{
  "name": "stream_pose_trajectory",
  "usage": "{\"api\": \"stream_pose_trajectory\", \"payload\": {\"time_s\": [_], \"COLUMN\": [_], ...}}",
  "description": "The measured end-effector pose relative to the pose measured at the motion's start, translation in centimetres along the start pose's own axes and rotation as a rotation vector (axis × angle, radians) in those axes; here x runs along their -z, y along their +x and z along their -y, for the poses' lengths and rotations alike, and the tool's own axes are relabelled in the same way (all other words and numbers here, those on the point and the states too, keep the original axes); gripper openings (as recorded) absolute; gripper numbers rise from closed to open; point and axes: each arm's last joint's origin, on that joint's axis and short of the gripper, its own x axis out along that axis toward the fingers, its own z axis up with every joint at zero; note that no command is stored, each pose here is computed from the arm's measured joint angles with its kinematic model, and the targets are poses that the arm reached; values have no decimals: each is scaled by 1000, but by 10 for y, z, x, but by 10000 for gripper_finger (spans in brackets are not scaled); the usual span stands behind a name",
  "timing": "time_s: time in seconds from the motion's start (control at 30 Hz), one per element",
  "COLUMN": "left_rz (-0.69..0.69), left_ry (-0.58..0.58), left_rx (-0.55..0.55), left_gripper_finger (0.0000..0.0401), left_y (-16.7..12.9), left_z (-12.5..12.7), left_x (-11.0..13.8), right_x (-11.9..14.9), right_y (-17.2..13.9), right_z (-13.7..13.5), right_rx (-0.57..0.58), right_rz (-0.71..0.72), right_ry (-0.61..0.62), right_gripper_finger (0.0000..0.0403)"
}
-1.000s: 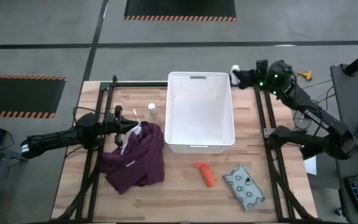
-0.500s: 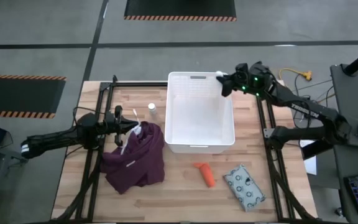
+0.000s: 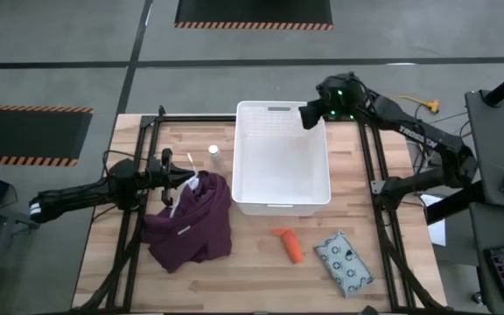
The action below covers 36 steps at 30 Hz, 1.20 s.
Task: Pick & place medical supplies in basket/bin
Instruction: Put the white bandage into the white bin, then put the white mailer bag into the white bin
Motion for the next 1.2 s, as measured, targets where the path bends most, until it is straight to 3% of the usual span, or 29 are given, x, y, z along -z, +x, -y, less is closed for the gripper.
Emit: {"api": "stream_pose_trajectory", "payload": {"time_s": [0.17,0.27,0.5,0.6,0.73,1.03,1.2], "left_rz": [0,0,-1,0,-1,-1,-1], "left_ry": [0,0,0,0,0,0,0], "left_rx": [0,0,0,0,0,0,0], "left_gripper_finger": [1,1,1,1,1,1,1], "left_y": [0,0,0,0,0,0,0], "left_z": [0,0,0,0,0,0,0], "left_x": [0,0,0,0,0,0,0], "right_x": [-13,-24,-24,-8,22,93,127], "right_y": [1,-11,-83,-113,-142,-168,-168], "right_z": [-6,-16,-59,-72,-86,-127,-146], "right_rx": [9,-98,-336,-419,-448,-393,-261], "right_rz": [-80,-63,23,-17,-187,-540,-697], "right_ry": [24,23,-96,-110,3,-77,-74], "right_gripper_finger": [247,254,237,233,232,232,232]}}
